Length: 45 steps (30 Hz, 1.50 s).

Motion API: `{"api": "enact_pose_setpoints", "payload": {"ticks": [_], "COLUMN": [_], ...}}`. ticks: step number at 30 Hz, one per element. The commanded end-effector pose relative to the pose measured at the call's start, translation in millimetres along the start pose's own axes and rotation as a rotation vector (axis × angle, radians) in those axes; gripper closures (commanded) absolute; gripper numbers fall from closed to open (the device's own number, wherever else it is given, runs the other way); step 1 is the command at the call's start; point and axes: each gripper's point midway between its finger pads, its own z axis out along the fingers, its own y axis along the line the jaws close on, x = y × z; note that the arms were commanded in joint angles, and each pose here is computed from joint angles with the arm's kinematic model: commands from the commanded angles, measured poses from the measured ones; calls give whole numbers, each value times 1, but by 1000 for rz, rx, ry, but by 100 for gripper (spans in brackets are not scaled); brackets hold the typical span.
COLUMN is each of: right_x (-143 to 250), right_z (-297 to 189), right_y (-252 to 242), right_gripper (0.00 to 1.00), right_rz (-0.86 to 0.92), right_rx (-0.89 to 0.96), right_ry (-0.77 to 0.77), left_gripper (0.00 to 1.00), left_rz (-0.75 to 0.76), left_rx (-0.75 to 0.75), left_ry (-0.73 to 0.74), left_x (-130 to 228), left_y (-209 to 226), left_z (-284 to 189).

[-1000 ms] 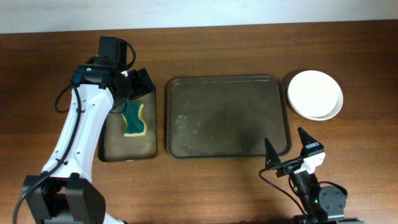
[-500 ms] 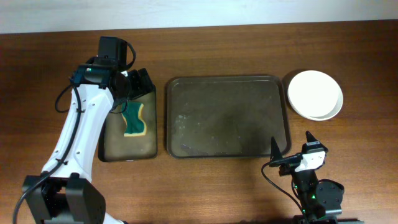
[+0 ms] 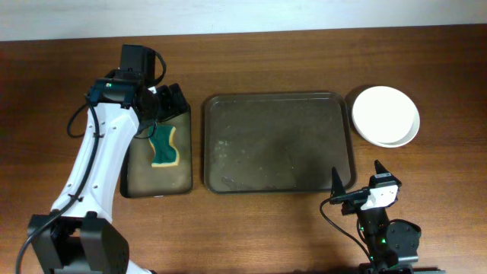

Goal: Clean dirty plates on tray and stack at the side

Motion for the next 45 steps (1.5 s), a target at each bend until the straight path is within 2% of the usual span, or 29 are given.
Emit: {"api": "enact_pose_setpoints", "payload": {"ticks": [1, 17, 22, 26, 35, 40, 41, 45], "right_x": [2, 2, 2, 2, 2, 2, 2, 2], "right_z": [0, 0, 0, 0, 0, 0, 0, 0], "right_y": [-1, -1, -1, -1, -1, -1, -1, -1], "right_gripper": [2, 2, 2, 2, 2, 1, 2, 2], "right_rz": [-3, -3, -3, -3, -3, -3, -3, -3], "right_rx": [10, 10, 10, 10, 10, 10, 10, 10], "right_ry": [1, 1, 1, 1, 1, 1, 1, 1], "left_gripper": [0, 1, 1, 1, 1, 1, 1, 1], "left_rz": [13, 13, 88, 213, 397, 584, 597, 579], "left_rx": [8, 8, -51, -48, 66, 170, 188, 214], "left_ry": [0, 0, 29, -7, -302, -580, -708, -899], "left_x": [-1, -1, 8, 13, 32, 52, 61, 78], "left_y": [-2, -2, 11, 16, 23, 20, 25, 37], "left_z": [-1, -1, -5, -24, -66, -88, -101, -121]}}
